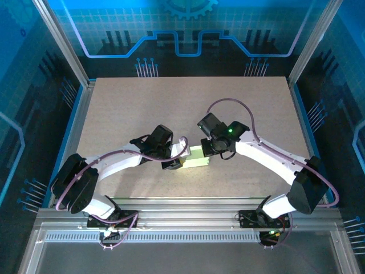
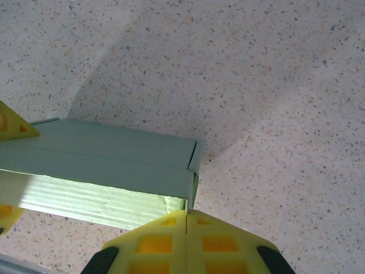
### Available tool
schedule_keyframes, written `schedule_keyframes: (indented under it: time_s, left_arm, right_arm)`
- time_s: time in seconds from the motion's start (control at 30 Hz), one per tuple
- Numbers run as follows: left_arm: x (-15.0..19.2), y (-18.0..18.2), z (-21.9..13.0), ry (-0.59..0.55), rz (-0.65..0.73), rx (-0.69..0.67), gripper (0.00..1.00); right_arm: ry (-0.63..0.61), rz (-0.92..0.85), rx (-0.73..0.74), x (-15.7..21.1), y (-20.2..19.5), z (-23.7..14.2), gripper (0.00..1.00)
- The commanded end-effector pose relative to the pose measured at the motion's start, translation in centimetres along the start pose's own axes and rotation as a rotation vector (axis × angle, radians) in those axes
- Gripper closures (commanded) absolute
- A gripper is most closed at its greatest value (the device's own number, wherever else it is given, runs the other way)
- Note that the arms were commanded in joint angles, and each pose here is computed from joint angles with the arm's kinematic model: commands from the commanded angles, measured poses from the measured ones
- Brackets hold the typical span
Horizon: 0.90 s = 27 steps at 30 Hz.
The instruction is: Fold the paper box
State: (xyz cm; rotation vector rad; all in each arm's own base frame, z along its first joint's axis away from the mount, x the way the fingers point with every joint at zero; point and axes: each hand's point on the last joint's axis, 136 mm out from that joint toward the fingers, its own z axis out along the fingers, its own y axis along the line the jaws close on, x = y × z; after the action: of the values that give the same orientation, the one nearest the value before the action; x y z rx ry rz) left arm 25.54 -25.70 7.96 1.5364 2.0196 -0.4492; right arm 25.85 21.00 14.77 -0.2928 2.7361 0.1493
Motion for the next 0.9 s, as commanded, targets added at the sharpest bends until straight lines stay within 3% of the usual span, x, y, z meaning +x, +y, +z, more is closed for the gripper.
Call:
schedule_keyframes:
  time_s: [0.0, 0.27, 0.63, 0.87]
  left_arm:
    - [0.8, -0.3, 0.9, 0.032, -0.015, 0.009, 0.58]
    - [0.9, -0.2, 1.0, 0.037, -0.021, -0.004, 0.55]
    - [0.9, -0.2, 0.9, 0.041, -0.027, -0.023, 0.57]
    - [1.2, -0.4, 1.0, 0.044, -0.017, -0.024, 0.53]
  right_arm:
    - [-0.014, 0.04, 0.004, 0.7, 0.5, 0.2, 1.0]
    - [-0.069, 0.022, 0.013, 1.8, 0.8, 1.6, 1.0]
    - [-0.034, 0.163, 0.017, 3.3, 0.5, 2.5, 1.0]
    - [-0.041, 0.162, 0.042, 4.7, 0.4, 3.5, 1.0]
